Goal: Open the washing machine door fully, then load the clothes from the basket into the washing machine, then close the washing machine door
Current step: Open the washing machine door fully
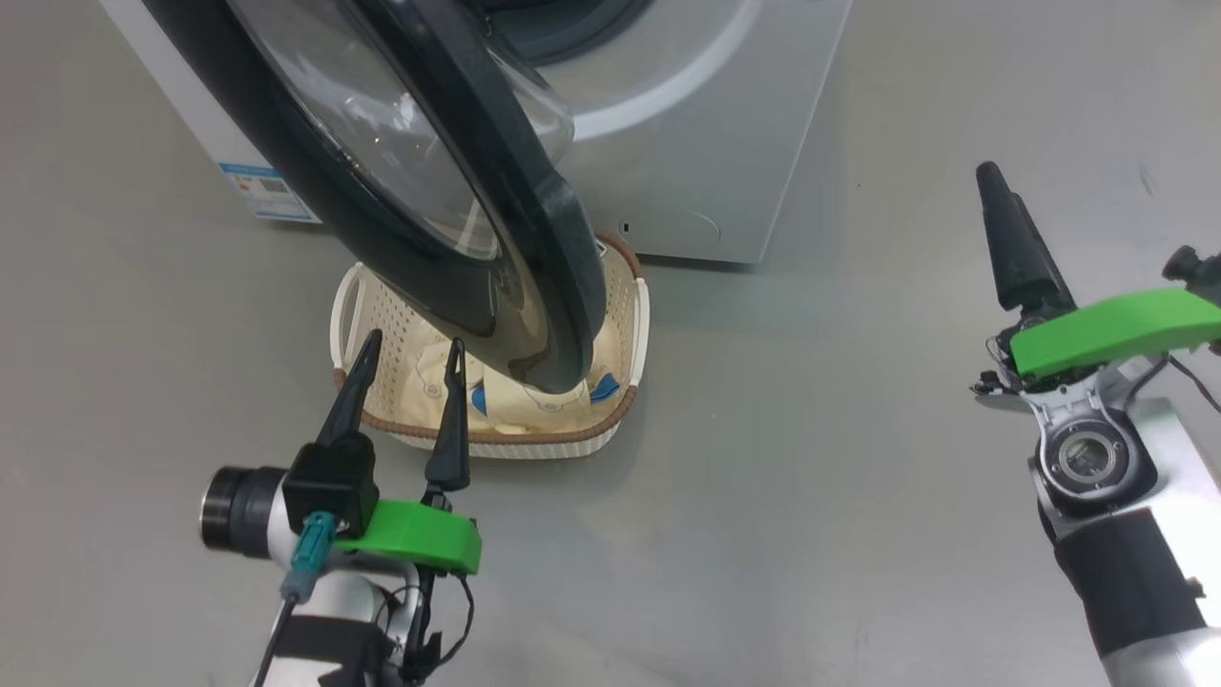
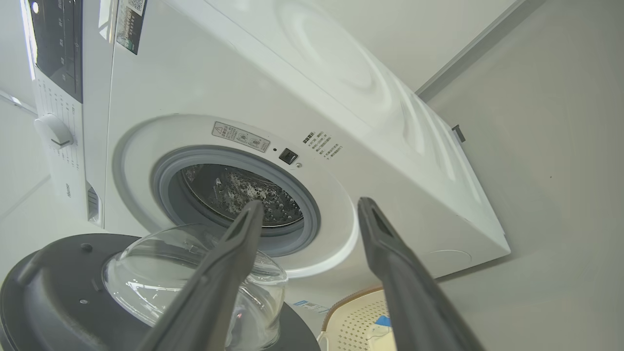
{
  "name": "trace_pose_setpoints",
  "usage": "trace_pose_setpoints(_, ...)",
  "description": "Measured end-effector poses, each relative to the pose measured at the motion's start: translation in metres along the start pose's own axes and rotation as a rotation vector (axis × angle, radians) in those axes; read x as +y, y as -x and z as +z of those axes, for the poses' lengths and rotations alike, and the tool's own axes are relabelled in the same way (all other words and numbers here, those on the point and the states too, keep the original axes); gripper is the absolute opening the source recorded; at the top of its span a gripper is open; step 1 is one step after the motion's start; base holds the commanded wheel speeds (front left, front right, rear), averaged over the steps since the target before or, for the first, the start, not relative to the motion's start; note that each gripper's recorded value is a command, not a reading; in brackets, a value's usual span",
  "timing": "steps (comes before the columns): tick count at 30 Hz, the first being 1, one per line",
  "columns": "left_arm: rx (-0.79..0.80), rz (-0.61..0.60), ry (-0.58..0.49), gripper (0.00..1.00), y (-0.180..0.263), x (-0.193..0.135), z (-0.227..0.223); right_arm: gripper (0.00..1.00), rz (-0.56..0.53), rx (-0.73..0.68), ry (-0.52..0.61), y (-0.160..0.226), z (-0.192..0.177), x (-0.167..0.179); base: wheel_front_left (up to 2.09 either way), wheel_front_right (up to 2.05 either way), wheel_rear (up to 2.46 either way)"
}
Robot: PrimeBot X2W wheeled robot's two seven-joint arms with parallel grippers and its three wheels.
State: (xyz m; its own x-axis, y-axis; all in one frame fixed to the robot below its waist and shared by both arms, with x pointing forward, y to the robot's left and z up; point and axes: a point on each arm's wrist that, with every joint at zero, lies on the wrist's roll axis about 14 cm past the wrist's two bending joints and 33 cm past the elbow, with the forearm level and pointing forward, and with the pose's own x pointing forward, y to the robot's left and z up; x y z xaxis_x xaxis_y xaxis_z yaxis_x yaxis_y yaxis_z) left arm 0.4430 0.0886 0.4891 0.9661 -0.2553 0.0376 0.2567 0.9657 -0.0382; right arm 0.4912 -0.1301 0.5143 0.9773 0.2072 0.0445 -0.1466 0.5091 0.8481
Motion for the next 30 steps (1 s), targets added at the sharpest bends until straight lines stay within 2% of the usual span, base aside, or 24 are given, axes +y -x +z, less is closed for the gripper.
trace_pose_setpoints(10, 0.0, -0.008, -0.005, 1.0, 0.009, -0.004, 0.003, 1.0, -0.045, -0.133, 0.416, 0.038, 0.034, -0.015, 0.0, 0.0, 0.0)
trace_pose_setpoints(15, -0.004, -0.01, -0.006, 1.0, 0.012, -0.005, 0.005, 1.0, -0.062, -0.158, 0.609, 0.057, 0.039, -0.014, 0.0, 0.0, 0.0)
trace_pose_setpoints(21, -0.001, -0.015, -0.005, 1.0, 0.017, -0.007, 0.005, 1.0, -0.095, -0.158, 0.77, 0.08, 0.036, -0.015, 0.0, 0.0, 0.0)
trace_pose_setpoints(30, -0.007, -0.019, -0.005, 1.0, 0.021, -0.009, 0.008, 1.0, -0.141, -0.127, 0.933, 0.112, 0.032, -0.021, 0.0, 0.0, 0.0)
